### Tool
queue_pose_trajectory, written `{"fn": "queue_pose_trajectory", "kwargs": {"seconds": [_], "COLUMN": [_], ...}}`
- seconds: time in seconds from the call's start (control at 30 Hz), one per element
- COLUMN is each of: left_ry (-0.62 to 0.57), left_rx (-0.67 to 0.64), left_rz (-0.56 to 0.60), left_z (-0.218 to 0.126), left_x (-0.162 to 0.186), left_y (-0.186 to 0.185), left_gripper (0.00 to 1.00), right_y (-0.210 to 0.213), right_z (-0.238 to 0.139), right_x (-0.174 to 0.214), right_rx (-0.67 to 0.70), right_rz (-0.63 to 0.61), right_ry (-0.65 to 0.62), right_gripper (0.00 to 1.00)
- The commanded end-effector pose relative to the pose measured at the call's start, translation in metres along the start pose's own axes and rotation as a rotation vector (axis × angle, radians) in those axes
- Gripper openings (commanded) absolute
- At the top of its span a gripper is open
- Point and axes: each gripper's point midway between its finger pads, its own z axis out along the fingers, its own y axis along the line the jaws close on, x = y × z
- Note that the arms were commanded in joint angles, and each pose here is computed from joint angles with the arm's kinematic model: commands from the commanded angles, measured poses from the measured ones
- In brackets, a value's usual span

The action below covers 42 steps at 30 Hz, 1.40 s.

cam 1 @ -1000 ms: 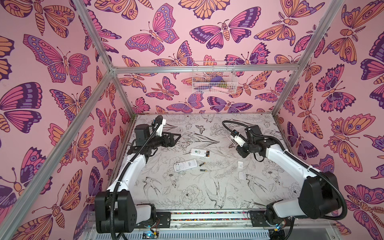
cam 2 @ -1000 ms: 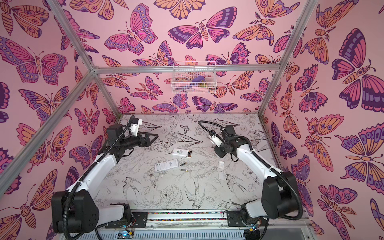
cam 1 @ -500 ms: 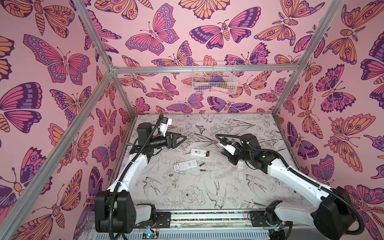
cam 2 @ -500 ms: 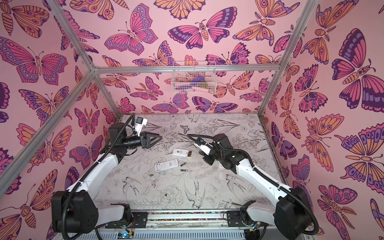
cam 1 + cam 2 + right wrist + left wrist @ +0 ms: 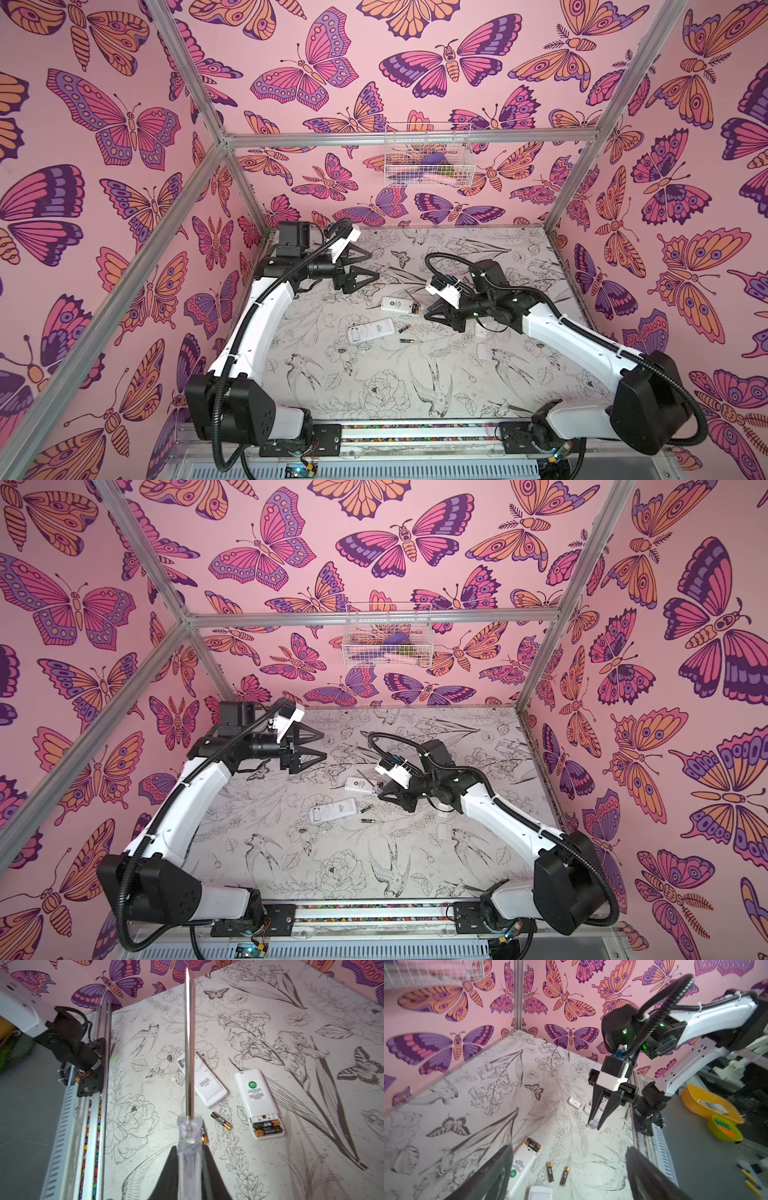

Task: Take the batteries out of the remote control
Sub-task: 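Raise the screwdriver upright with the right gripper while the left gripper approaches it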

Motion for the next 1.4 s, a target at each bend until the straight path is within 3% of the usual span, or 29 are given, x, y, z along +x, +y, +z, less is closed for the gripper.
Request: {"fn": "queue_pose_trajectory", "kwargs": {"seconds": [0.0,0.27,0.43,0.67,0.9,1.07,1.37], "left_ry": [0.174,0.291,0.279,0.303,0.357,0.357,0.377], "left_rx": [0.057,0.160,0.204,0.279,0.322,0.354,0.384], "left_rz": [0.143,0.353,0.418,0.473,0.540,0.539,0.568], "left_z": [0.002,0.015,0.024,0.040,0.044,0.050,0.053], "left_x": [0.038,0.056,0.053,0.058,0.071,0.074,0.086], "left_y": [-0.021,-0.042,-0.044,-0.055,-0.060,-0.067,-0.070], "left_gripper": [0.87,0.85,0.82,0.72,0.59,0.34,0.32], "right_y": [0.020,0.024,0.030,0.040,0.047,0.052,0.054], "right_z": [-0.001,0.010,0.016,0.019,0.021,0.019,0.018], "right_x": [-0.016,-0.011,-0.009,-0.001,0.000,-0.004,-0.008], "right_rx": [-0.125,-0.161,-0.187,-0.204,-0.207,-0.218,-0.217], "right_rz": [0.016,0.037,0.018,-0.025,-0.038,-0.048,-0.064], "right_ry": [-0.031,-0.016,0.023,0.126,0.135,0.123,0.119], "right_gripper": [0.00,0.00,0.00,0.00,0.00,0.00,0.00]}}
